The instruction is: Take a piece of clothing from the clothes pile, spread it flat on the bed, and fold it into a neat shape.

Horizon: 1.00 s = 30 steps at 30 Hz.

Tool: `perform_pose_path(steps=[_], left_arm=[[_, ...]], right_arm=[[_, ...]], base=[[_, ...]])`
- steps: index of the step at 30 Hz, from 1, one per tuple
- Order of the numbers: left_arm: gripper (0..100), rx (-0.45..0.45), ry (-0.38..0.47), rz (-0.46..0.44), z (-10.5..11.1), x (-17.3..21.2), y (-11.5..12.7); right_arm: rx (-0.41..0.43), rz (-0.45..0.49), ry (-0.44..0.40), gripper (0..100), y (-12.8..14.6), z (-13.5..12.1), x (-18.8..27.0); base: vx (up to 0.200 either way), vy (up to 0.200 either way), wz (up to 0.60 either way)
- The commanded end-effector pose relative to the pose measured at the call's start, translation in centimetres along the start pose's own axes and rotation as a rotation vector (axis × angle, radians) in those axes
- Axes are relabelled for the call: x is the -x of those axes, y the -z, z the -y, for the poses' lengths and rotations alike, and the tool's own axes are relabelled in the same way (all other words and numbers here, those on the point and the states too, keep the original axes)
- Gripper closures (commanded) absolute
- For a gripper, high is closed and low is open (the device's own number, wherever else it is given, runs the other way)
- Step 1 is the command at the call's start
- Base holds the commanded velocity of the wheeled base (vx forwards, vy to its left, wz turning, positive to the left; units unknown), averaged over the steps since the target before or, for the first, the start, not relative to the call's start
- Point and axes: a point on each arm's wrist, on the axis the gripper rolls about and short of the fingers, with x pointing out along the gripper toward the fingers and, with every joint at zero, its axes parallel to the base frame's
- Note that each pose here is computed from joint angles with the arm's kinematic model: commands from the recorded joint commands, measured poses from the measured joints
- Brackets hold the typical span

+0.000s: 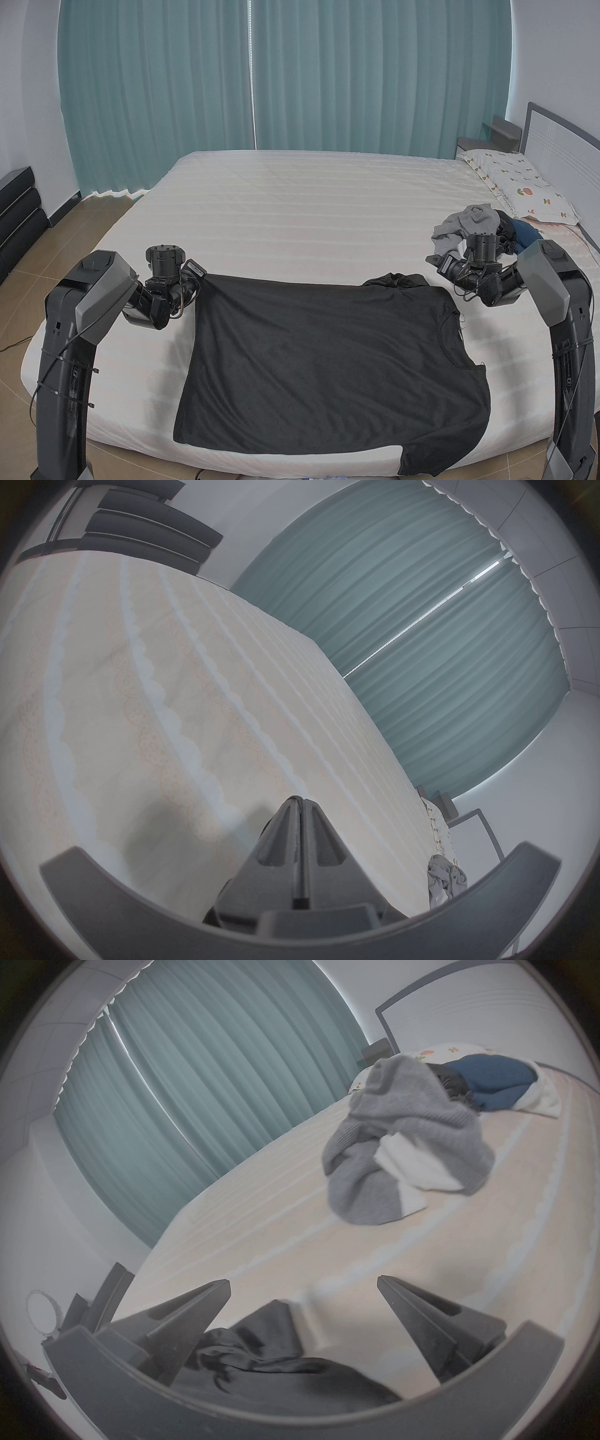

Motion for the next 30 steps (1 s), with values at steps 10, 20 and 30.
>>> perform_pose_path(steps=[10, 20, 30], left_arm=[[100, -0.002, 0.0, -0.002, 0.1, 0.0, 0.1], [100, -0.001, 0.002, 0.004, 0.0, -0.1, -0.1], [100, -0.004, 0.001, 0.007, 0.0, -0.1, -0.2]], right_arm=[[0.037, -0.073, -0.016, 100, 1.7, 1.2, 0.6], [0.048, -0.061, -0.023, 100, 1.6, 1.2, 0.6], [0.001, -0.022, -0.033, 100, 0.4, 0.6, 0.8]], base=[[0.0, 0.0, 0.0], [0.0, 0.0, 0.0], [0.0, 0.0, 0.0]])
